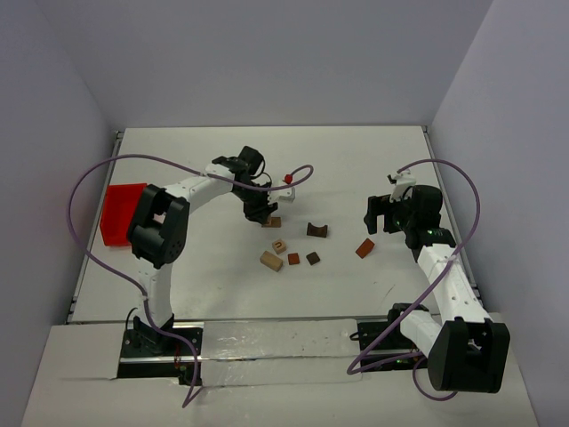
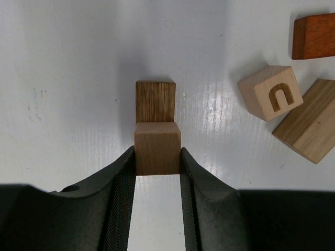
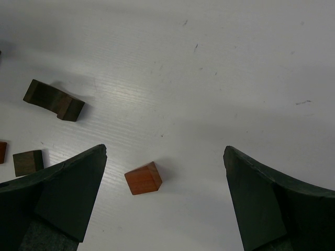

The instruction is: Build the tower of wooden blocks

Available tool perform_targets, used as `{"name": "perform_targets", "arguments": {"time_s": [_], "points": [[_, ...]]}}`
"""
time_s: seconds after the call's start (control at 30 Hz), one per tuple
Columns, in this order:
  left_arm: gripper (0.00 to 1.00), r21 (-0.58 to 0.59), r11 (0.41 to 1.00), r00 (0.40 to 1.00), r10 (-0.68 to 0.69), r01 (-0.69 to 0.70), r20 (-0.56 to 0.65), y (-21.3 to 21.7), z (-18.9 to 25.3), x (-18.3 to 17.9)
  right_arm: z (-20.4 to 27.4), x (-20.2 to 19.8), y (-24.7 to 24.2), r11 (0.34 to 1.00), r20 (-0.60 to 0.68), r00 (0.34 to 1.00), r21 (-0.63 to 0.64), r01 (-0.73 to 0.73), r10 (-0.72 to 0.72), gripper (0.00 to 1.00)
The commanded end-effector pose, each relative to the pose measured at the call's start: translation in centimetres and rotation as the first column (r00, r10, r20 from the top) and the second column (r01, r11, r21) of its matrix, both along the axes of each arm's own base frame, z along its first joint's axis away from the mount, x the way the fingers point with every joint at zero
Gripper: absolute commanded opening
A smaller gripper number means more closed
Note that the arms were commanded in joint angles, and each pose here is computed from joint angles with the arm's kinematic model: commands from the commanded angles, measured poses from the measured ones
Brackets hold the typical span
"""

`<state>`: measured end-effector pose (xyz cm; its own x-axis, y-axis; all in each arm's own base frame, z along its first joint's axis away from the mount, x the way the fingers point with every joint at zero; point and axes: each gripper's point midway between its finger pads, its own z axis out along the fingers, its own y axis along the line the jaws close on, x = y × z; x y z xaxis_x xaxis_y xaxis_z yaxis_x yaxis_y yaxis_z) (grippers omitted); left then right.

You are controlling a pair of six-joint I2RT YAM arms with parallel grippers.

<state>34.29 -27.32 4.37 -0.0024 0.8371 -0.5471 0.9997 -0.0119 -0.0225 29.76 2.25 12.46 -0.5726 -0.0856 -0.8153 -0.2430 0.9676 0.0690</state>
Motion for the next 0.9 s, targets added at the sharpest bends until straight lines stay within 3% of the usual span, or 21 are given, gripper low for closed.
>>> {"name": "perform_targets", "arguments": {"time_s": [0.0,0.7,0.87], "points": [[0.34,-0.028,0.999,0.999,-0.027,0.028,0.026,-1.09,1.01,0.71,2.02,1.08,-0.02,1.0,0.053,0.999,-0.007,-0.006,0.006,1.0],[0.49,-0.019,1.0,0.999,-0.024,0.024,0.024,-1.0,0.28,0.68,2.01,1.12,0.01,1.0,0.051,0.999,-0.006,-0.007,0.007,1.0],[0.58,-0.02,0.999,0.999,-0.025,0.026,0.023,-0.98,0.18,0.59,2.0,1.15,0.01,1.0,0.05,0.999,-0.004,-0.006,0.006,1.0]]}}
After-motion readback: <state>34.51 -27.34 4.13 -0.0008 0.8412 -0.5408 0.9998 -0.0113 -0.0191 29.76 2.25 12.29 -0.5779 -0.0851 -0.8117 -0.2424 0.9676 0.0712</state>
